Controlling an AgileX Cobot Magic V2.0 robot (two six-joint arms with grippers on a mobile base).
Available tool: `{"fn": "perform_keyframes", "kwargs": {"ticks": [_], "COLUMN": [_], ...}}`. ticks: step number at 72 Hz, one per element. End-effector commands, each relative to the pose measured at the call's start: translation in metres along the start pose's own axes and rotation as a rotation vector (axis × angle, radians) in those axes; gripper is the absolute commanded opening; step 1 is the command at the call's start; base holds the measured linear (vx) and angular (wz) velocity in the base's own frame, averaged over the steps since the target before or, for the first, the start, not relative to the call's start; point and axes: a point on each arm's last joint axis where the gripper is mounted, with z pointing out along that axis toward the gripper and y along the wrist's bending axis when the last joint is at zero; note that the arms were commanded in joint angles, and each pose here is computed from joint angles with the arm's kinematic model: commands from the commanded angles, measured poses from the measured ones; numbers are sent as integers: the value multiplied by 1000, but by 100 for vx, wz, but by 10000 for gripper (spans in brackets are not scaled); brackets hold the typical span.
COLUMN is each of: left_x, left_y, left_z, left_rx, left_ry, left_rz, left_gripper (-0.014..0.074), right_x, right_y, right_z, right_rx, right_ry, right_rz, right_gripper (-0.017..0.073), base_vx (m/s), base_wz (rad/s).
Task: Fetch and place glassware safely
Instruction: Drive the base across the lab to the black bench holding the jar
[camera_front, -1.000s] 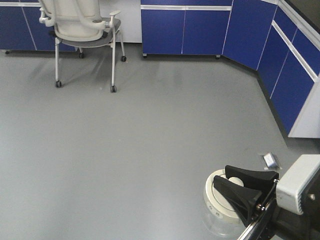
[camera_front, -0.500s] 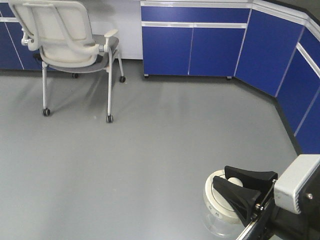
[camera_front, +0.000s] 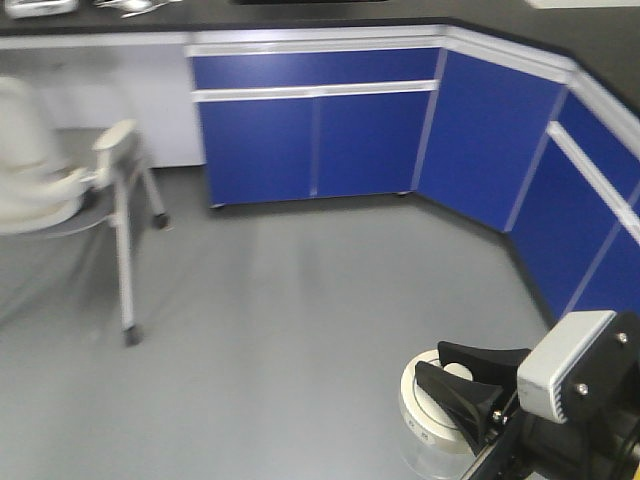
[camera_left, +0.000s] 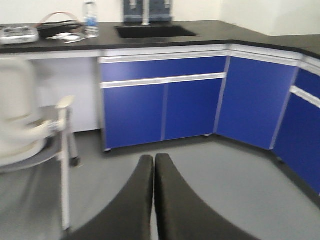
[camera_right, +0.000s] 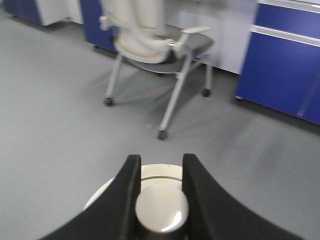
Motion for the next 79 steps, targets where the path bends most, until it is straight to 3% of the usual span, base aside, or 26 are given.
{"fn": "perform_keyframes", "kwargs": {"ticks": [1, 79], "left_x": [-15, -15], "left_y": [-1, -1], "left_z": [-2, -2], "left_rx": [4, 4], "left_ry": [-92, -92], "left_rz": [-9, -9], "left_gripper": [-7, -7], "right_x": [-19, -11], "right_y": [0, 0], "right_z": [1, 13], "right_rx": [0, 2], "right_ry": [-123, -57], "right_rz": [-8, -9], "right_gripper": [-1, -1], "base_vx": [52, 32], "base_wz": [-77, -92]}}
